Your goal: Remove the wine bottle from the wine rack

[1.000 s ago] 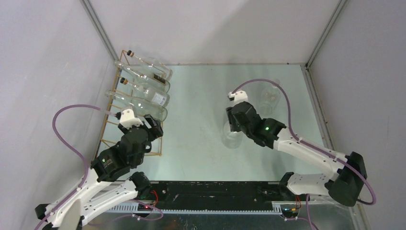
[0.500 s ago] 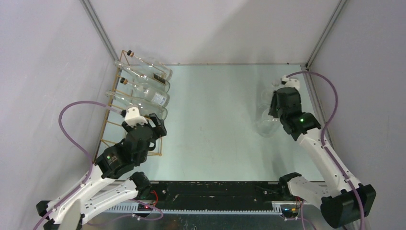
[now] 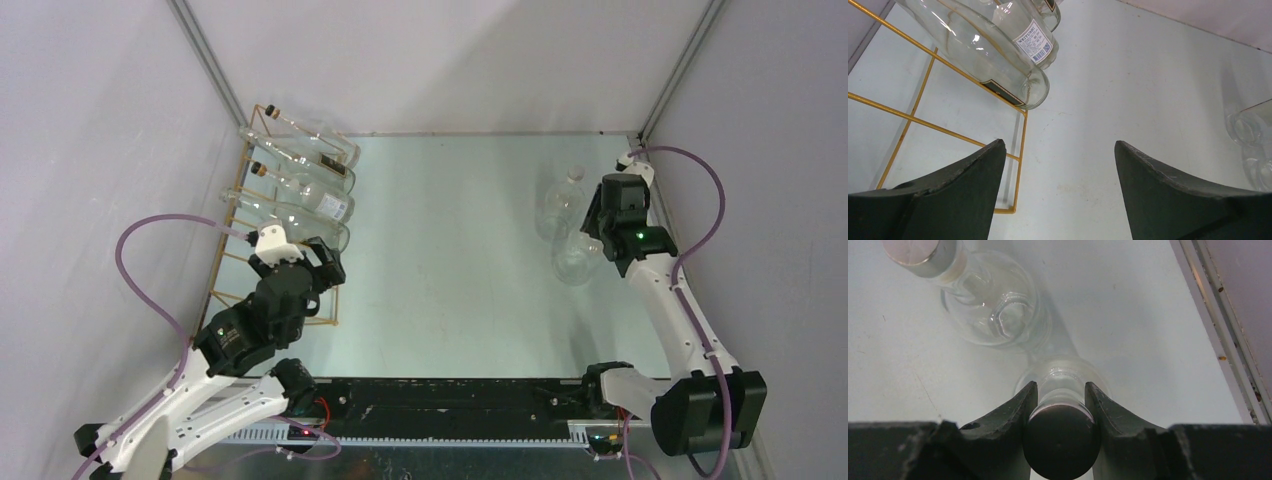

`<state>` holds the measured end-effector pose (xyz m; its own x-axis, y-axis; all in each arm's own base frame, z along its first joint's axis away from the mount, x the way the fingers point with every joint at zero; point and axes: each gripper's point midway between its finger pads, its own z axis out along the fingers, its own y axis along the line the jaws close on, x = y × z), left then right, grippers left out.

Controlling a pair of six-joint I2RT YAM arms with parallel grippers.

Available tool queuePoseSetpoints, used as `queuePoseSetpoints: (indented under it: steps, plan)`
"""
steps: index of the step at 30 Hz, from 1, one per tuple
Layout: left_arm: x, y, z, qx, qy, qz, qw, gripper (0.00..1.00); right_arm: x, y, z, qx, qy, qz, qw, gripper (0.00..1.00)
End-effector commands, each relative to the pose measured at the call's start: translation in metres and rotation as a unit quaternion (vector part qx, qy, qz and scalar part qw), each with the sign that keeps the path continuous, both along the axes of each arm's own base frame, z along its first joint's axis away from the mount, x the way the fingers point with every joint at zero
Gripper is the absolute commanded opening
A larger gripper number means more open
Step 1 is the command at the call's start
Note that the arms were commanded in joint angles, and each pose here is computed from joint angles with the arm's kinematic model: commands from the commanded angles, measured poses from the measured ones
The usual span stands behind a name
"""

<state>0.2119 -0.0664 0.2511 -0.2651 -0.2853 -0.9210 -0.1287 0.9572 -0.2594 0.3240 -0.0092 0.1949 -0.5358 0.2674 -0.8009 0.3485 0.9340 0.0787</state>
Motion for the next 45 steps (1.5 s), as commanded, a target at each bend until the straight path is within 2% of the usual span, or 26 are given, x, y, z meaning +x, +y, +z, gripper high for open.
queuePoseSetpoints:
  steps: [1, 9, 13, 17, 18, 20, 25, 28, 35, 37, 38, 39, 41, 45]
  plan:
    - [0.001, 0.002, 0.009, -0.01, -0.009, 0.006, 1.0, 0.87, 0.042, -0.003, 0.06, 0.007, -0.134, -0.017, 0.991, 0.0]
    - [-0.002, 0.004, -0.003, -0.02, -0.004, 0.013, 1.0, 0.87, 0.055, -0.015, 0.063, -0.026, -0.147, -0.038, 0.988, 0.01]
    - [-0.001, 0.002, -0.008, -0.021, 0.002, 0.011, 1.0, 0.87, 0.063, -0.015, 0.06, -0.029, -0.139, -0.04, 0.989, 0.08]
    - [-0.001, 0.002, -0.009, -0.016, 0.004, 0.012, 1.0, 0.87, 0.068, -0.009, 0.053, -0.015, -0.125, -0.033, 0.992, 0.24]
    - [-0.001, 0.003, -0.01, -0.014, 0.005, 0.012, 1.0, 0.87, 0.069, -0.009, 0.051, -0.012, -0.122, -0.033, 0.992, 0.32]
    - [-0.002, 0.004, -0.01, -0.014, 0.004, 0.013, 1.0, 0.87, 0.069, -0.007, 0.047, -0.008, -0.115, -0.031, 0.993, 0.42]
    - [-0.004, 0.008, -0.011, -0.013, 0.003, 0.017, 1.0, 0.88, 0.066, -0.005, 0.043, 0.0, -0.107, -0.03, 0.994, 0.58]
    - [-0.005, 0.009, -0.013, -0.016, 0.003, 0.019, 1.0, 0.88, 0.062, -0.005, 0.047, 0.002, -0.11, -0.029, 0.994, 0.63]
    - [-0.001, 0.002, -0.014, -0.013, 0.016, 0.007, 1.0, 0.89, 0.037, -0.013, 0.09, -0.003, -0.137, -0.034, 0.99, 0.69]
    - [0.0, 0.002, -0.008, -0.017, 0.022, 0.012, 1.0, 0.89, 0.026, -0.006, 0.111, 0.011, -0.144, -0.003, 0.99, 0.69]
    - [-0.002, 0.006, -0.007, -0.015, 0.03, 0.018, 0.999, 0.89, 0.021, -0.005, 0.136, 0.011, -0.165, 0.006, 0.986, 0.69]
    - [0.0, 0.01, 0.004, -0.023, 0.027, 0.027, 0.999, 0.89, 0.013, 0.0, 0.139, 0.015, -0.154, 0.02, 0.988, 0.69]
    - [0.0, 0.016, 0.021, -0.031, 0.022, 0.036, 0.999, 0.89, -0.002, 0.005, 0.178, 0.026, -0.183, 0.033, 0.982, 0.69]
    - [0.005, 0.029, 0.046, -0.033, 0.013, 0.054, 0.998, 0.89, -0.026, 0.027, 0.213, 0.063, -0.213, 0.075, 0.972, 0.69]
